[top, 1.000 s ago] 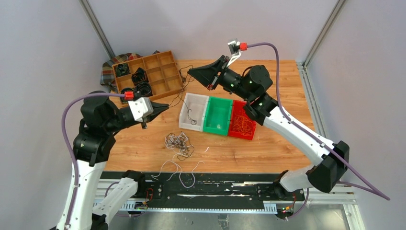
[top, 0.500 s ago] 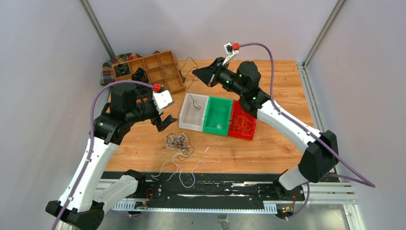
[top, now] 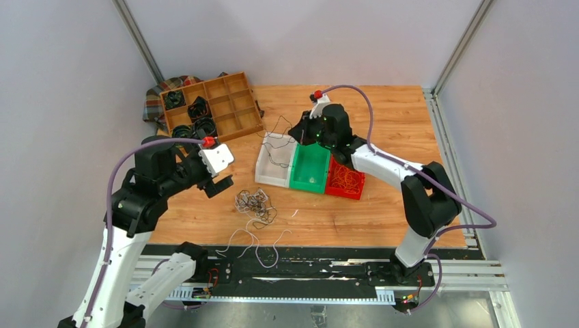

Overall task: Untangle the cables
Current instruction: Place the cable in the bin.

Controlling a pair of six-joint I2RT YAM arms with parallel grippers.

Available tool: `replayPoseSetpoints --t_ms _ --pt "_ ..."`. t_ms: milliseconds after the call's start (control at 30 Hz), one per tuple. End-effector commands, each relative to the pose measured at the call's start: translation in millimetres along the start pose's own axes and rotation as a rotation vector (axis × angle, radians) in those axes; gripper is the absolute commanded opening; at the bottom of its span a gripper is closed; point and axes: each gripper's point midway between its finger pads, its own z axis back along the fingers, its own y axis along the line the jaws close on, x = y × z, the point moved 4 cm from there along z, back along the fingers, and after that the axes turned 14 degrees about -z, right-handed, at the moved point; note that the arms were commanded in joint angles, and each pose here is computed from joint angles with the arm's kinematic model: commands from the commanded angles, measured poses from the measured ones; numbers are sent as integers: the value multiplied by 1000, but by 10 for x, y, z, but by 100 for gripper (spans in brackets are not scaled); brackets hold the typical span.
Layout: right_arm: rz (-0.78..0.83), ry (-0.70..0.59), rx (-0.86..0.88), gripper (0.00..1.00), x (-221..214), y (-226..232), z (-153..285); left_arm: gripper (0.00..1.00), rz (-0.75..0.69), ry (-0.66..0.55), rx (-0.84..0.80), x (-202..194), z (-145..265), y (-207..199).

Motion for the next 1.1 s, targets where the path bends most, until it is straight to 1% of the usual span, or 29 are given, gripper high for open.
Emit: replayPoseSetpoints --t_ms 0,133,267,500,633,767,867,1067 --pt "191 -27 -108 1 41 -97 154 98 -3 38 79 31 49 192" --pt "337 56 -253 1 -118 -206 257 99 -3 41 91 36 13 242" --pt "434 119 -385 1 -209 -309 342 99 0 38 89 48 -3 258" --pt "618 238 -475 1 -306 -258 170 100 -12 48 119 78 45 337" --pt "718 269 -482 1 -353 -114 -17 100 -18 63 130 64 74 354" --pt "809 348 -515 1 -505 -103 -224 100 -13 82 150 36 86 382" --pt "846 385 -533 1 -638 -153 -377 100 -2 93 173 21 123 424" --pt "807 405 -512 1 -812 -189 -636 99 55 168 215 -176 170 504"
